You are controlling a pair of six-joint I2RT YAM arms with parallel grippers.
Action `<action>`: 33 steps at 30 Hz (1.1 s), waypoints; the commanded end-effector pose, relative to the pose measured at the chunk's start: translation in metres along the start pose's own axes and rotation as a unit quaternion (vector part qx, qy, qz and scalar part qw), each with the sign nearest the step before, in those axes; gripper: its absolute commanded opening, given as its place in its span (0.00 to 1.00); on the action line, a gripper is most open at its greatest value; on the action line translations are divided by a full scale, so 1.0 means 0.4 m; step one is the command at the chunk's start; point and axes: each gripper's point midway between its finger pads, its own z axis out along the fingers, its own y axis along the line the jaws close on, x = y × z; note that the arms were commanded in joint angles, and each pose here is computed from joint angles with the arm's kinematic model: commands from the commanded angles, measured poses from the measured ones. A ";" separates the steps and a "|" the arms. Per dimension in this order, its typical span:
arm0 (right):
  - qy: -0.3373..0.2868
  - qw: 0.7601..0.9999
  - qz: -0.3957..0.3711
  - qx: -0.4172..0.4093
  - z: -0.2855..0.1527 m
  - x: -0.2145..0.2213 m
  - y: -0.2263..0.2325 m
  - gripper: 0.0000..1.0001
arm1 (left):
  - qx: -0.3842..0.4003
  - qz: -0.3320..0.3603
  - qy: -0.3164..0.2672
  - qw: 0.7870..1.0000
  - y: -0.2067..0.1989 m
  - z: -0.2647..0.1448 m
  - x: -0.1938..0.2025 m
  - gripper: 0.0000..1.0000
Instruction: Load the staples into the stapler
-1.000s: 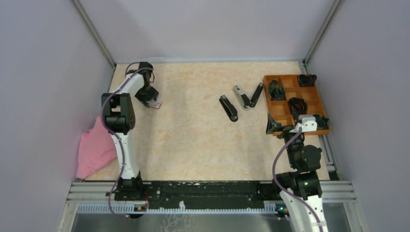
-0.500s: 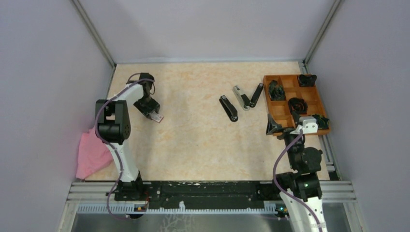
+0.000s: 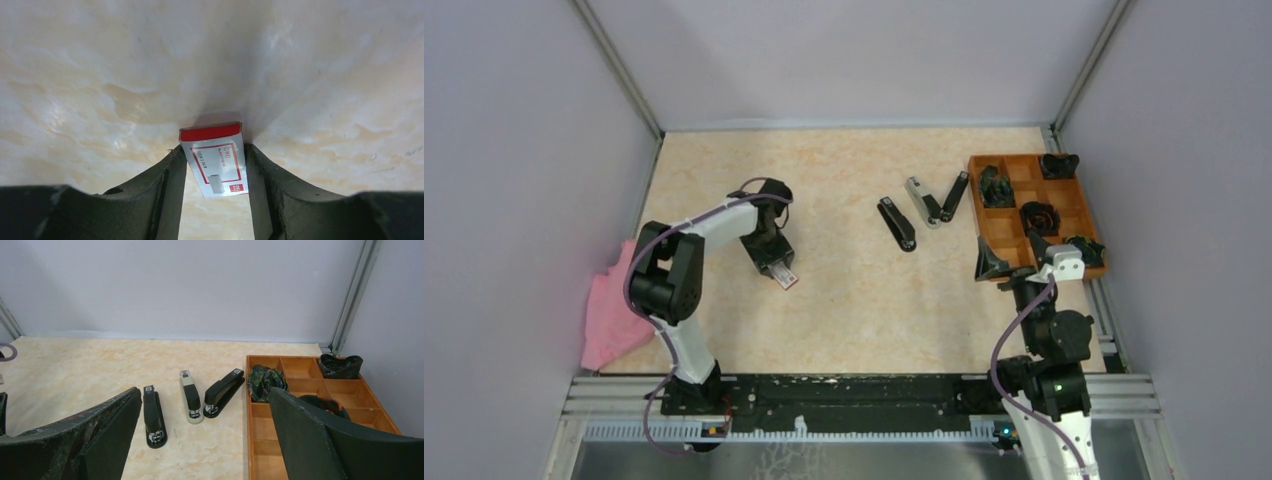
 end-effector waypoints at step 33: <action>0.001 0.997 0.019 -0.075 0.010 -0.009 0.077 0.99 | 0.190 0.118 -0.055 0.973 -0.294 -0.124 0.103 0.76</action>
